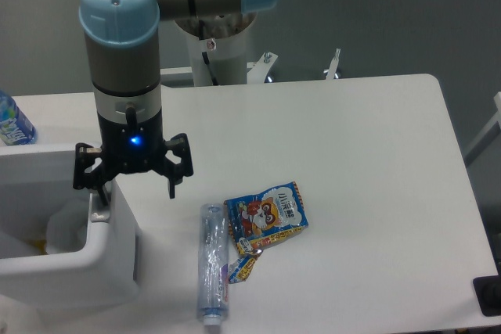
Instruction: Open the trash can
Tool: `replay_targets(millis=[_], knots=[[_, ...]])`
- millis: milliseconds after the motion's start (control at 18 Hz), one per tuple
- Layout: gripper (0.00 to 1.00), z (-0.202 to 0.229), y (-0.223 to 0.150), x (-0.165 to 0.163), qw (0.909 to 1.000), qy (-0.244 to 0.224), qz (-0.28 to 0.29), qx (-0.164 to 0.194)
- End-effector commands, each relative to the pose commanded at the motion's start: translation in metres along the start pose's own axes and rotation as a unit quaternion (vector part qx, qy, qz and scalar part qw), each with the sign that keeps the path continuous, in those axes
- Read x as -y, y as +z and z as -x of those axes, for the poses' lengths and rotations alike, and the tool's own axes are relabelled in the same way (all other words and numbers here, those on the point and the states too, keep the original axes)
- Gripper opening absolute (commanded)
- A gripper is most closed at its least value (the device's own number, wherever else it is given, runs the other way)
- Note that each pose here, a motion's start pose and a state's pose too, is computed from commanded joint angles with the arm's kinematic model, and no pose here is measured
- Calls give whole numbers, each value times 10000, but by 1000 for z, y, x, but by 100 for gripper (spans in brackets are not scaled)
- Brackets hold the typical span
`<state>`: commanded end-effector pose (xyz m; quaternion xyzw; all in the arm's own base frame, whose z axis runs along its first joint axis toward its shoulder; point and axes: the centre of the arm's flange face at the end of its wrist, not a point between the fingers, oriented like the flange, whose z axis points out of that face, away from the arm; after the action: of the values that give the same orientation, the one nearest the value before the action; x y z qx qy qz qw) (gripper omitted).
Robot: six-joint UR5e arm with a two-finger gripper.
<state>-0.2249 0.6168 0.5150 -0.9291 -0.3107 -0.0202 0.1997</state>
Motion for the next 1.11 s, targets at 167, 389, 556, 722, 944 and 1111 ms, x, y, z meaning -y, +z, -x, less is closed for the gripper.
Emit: replay_targets(millis=[167,389,556,722,944,1111], knots=[[100,28,-36,28,9977,-54,-671,80],[100,79,-64,48,9892,50,-1364,539],[100,122,-67,49,9820,299,-1232,1399],[100,159,-64,45,9736,731,-739,2031],[100,208,-59,39,9593,1429,-133,2434],[100,227,-41,27,9495,1982,277,2418]])
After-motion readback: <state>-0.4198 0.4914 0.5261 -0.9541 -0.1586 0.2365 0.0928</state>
